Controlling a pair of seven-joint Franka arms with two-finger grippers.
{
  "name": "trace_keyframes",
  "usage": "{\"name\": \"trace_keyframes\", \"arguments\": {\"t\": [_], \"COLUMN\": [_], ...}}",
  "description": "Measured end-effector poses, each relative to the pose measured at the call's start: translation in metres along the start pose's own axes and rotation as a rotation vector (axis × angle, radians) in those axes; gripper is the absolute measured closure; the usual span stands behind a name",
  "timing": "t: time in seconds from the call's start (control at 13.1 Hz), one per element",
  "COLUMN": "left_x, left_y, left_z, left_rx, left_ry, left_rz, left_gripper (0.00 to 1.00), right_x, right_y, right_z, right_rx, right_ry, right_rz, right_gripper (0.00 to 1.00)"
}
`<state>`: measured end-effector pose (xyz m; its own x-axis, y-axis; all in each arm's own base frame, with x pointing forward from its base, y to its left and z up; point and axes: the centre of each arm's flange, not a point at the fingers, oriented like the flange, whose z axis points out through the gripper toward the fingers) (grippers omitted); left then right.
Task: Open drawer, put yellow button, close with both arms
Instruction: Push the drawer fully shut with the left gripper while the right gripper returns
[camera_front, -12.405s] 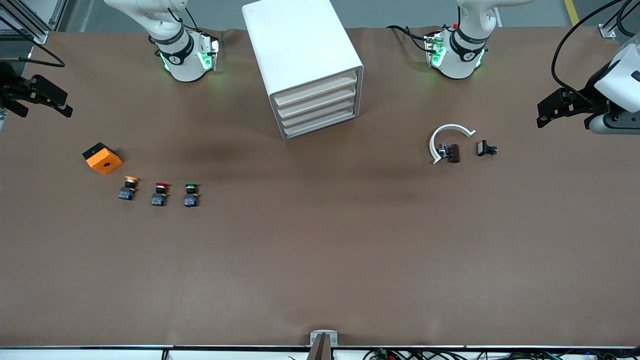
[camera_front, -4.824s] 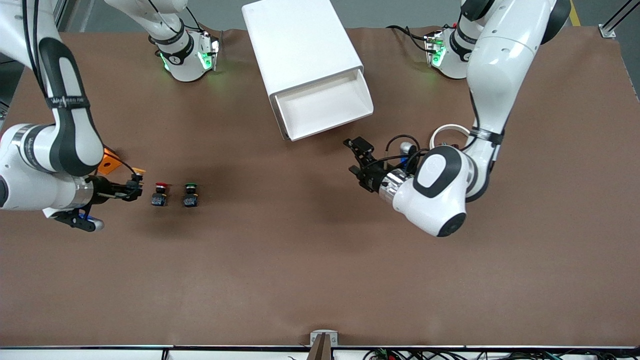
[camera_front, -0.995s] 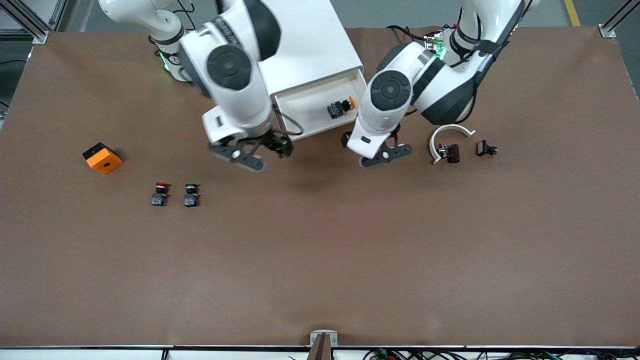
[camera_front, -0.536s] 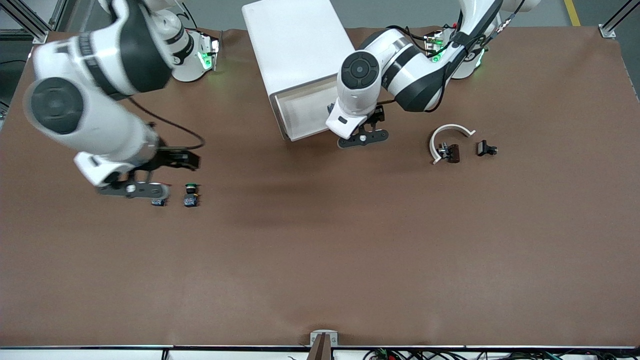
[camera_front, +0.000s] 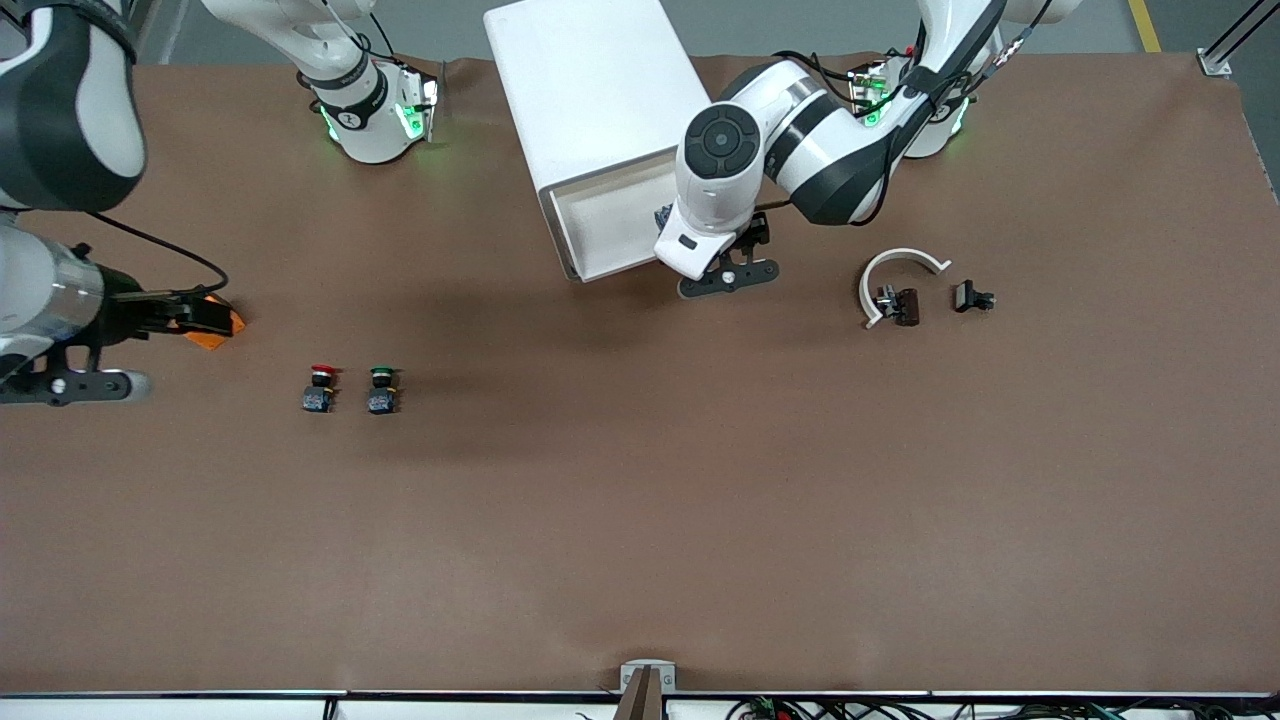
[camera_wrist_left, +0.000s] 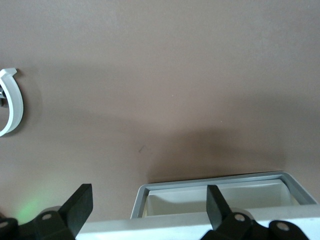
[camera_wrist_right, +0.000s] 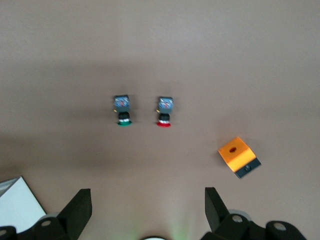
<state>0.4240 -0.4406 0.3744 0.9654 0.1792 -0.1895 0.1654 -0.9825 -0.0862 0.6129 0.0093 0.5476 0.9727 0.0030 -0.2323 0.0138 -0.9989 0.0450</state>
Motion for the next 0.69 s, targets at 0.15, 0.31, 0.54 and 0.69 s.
{"name": "trace_keyframes", "arguments": {"t": [0.15, 0.31, 0.54, 0.69], "left_x": [-0.007, -0.019, -0.039, -0.058], "left_y": [0.004, 0.011, 0.021, 0.029], "left_z": [0.004, 0.005, 0.011, 0.014], "left_rx": [-0.005, -0.013, -0.03, -0.041], "left_ry": [0.001, -0.009, -0.044, -0.076], "left_rz": [0.01, 0.023, 0.042, 0.06], "left_gripper": [0.0, 0.0, 0.0, 0.0], "right_x": [-0.002, -0.005, -0.006, -0.007], "right_y": [0.019, 0.029, 0.03, 0.031], "right_z": [-0.005, -0.018, -0.023, -0.023], "right_rx": [0.008, 0.011, 0.012, 0.006], "right_ry": [0.0, 0.026, 0.032, 0.029], "right_rz": [0.03, 0.046, 0.051, 0.053], "right_gripper": [0.0, 0.0, 0.0, 0.0]}}
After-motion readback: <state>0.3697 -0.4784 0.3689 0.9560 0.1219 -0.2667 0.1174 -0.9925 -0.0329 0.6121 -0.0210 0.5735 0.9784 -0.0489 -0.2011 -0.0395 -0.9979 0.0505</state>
